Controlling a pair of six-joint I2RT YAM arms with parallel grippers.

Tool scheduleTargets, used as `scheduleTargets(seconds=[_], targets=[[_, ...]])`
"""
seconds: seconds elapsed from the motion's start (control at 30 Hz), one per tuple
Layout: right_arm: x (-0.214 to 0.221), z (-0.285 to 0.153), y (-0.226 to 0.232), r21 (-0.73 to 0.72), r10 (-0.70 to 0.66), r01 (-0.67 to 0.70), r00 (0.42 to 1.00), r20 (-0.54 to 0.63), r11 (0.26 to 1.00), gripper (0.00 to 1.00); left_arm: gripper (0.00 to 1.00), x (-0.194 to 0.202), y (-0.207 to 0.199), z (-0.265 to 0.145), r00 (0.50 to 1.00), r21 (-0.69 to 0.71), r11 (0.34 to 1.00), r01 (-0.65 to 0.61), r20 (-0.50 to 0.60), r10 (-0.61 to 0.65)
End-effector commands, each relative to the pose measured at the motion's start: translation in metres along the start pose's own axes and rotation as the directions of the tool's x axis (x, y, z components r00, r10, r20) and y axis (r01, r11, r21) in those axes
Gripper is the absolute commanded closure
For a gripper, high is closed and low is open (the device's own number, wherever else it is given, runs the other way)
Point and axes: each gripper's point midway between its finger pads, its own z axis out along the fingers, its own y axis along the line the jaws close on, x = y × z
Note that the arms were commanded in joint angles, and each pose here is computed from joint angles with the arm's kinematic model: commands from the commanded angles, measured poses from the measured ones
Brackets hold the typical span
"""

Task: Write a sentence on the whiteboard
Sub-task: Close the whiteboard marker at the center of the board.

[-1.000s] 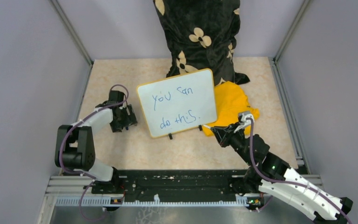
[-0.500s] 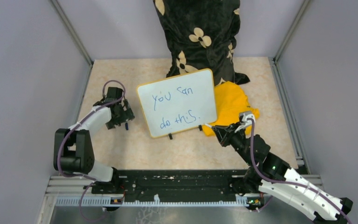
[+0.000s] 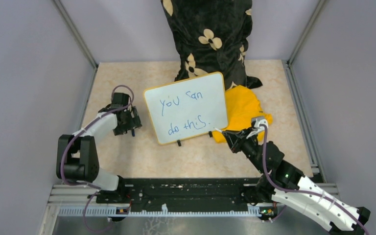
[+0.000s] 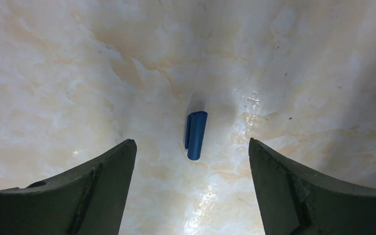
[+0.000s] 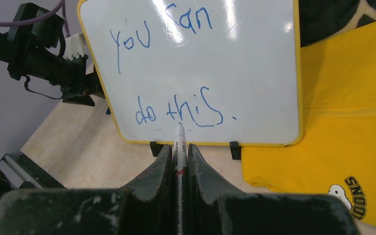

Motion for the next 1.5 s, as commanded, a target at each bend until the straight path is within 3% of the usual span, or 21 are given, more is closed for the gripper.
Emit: scheduleTargets(seconds=[0.0,0.3,0.77,1.17,1.47], targets=[[-0.012,0.000,0.006,-0.029,0.019,-0.018,0.998,0.057,0.999,1.00,0.12,0.014,-0.007,0.014,0.996,0.032,0.998,-0.047,-0.076,0.049],[-0.014,0.002,0.007,-0.038,0.015,-0.013,0.998,0.067,0.999,1.00,0.35,0.024,-0.002,0.027,0.987,-0.004,0.997,-0.080,-0.141,0.078],[-0.012,-0.003,0.004,-0.033,0.006,-0.004,0.998,0.065,0.999,1.00,0.54,0.029,0.010,0.048,0.973,-0.088,0.987,-0.138,-0.199,0.118],[-0.012,-0.005,0.001,-0.021,0.010,-0.009,0.998,0.067,1.000,1.00,0.50,0.046,0.016,0.048,0.953,-0.151,0.966,-0.209,-0.251,0.167],[-0.013,-0.005,0.000,-0.019,0.009,-0.008,0.998,0.066,1.000,1.00,0.52,0.065,0.008,0.051,0.938,-0.107,0.974,-0.198,-0.308,0.157]])
